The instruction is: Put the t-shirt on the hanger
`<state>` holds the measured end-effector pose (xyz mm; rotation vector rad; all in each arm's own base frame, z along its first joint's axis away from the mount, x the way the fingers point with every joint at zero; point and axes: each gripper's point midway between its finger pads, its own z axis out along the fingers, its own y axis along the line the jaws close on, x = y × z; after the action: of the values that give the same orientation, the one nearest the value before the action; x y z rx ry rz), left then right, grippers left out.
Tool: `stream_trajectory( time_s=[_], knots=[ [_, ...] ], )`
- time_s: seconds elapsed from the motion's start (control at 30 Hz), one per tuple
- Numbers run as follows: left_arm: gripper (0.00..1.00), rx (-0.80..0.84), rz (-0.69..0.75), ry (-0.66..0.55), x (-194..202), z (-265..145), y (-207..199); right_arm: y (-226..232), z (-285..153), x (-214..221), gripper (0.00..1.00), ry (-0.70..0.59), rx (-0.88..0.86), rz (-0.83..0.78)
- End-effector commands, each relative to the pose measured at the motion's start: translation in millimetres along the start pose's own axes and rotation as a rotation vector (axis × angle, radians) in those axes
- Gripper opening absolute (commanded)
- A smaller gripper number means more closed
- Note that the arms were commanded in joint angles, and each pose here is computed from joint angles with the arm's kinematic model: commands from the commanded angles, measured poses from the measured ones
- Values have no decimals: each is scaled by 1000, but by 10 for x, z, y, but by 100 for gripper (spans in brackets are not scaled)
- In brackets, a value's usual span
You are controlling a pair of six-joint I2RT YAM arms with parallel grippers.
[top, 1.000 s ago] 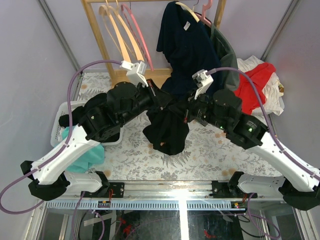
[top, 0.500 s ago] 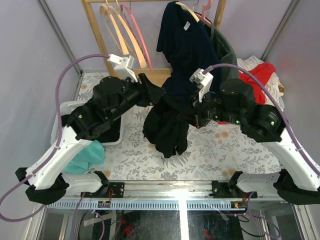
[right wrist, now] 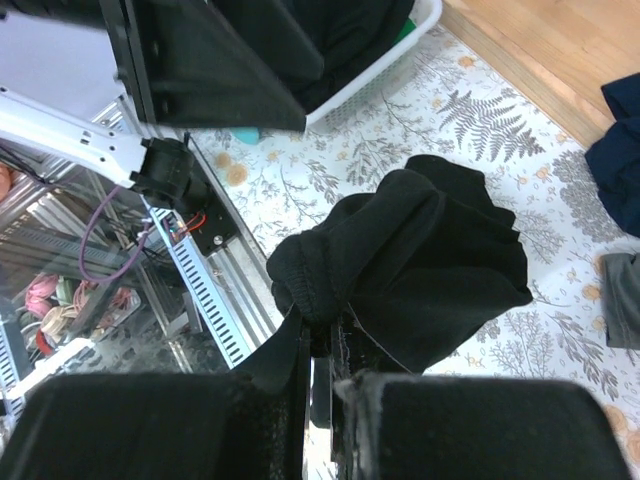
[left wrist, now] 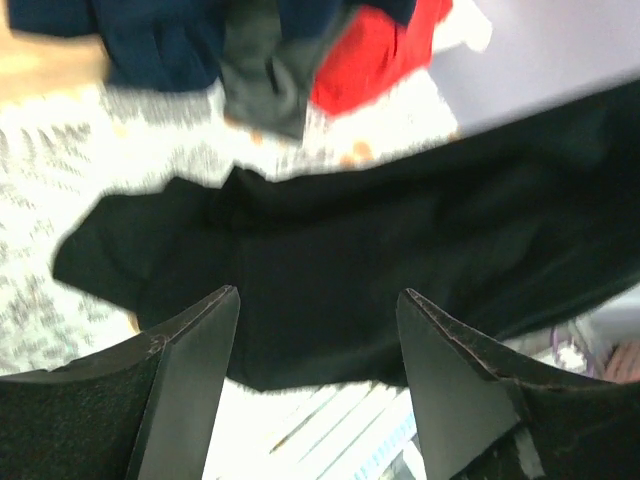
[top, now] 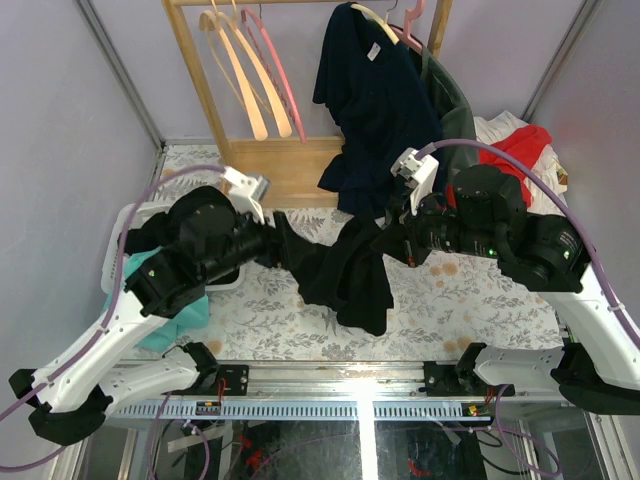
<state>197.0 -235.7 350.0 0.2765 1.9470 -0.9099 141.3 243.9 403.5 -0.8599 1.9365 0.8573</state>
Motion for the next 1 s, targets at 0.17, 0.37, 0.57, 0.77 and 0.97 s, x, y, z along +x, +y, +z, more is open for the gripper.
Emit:
stream_trajectory(
  time_s=[0.17, 0.37, 0.57, 0.77, 0.97],
  knots=[
    [70, 202, 10, 135, 760, -164, -161, -277, 74, -162, 0, -4, 158, -17],
    [71, 112, 72, 183, 1066, -10, 53, -309, 263, -240, 0, 13, 161, -26],
    [72, 15, 129, 235, 1341, 205, 303, -312, 253, -323, 0, 6, 159, -33],
    [73, 33, 134, 240, 1436, 332, 301, -335, 188, -366, 0, 2, 165, -37],
    [73, -40, 115, 128, 1207, 457, 370, -313, 142, -361, 0, -8, 150, -38]
  ],
)
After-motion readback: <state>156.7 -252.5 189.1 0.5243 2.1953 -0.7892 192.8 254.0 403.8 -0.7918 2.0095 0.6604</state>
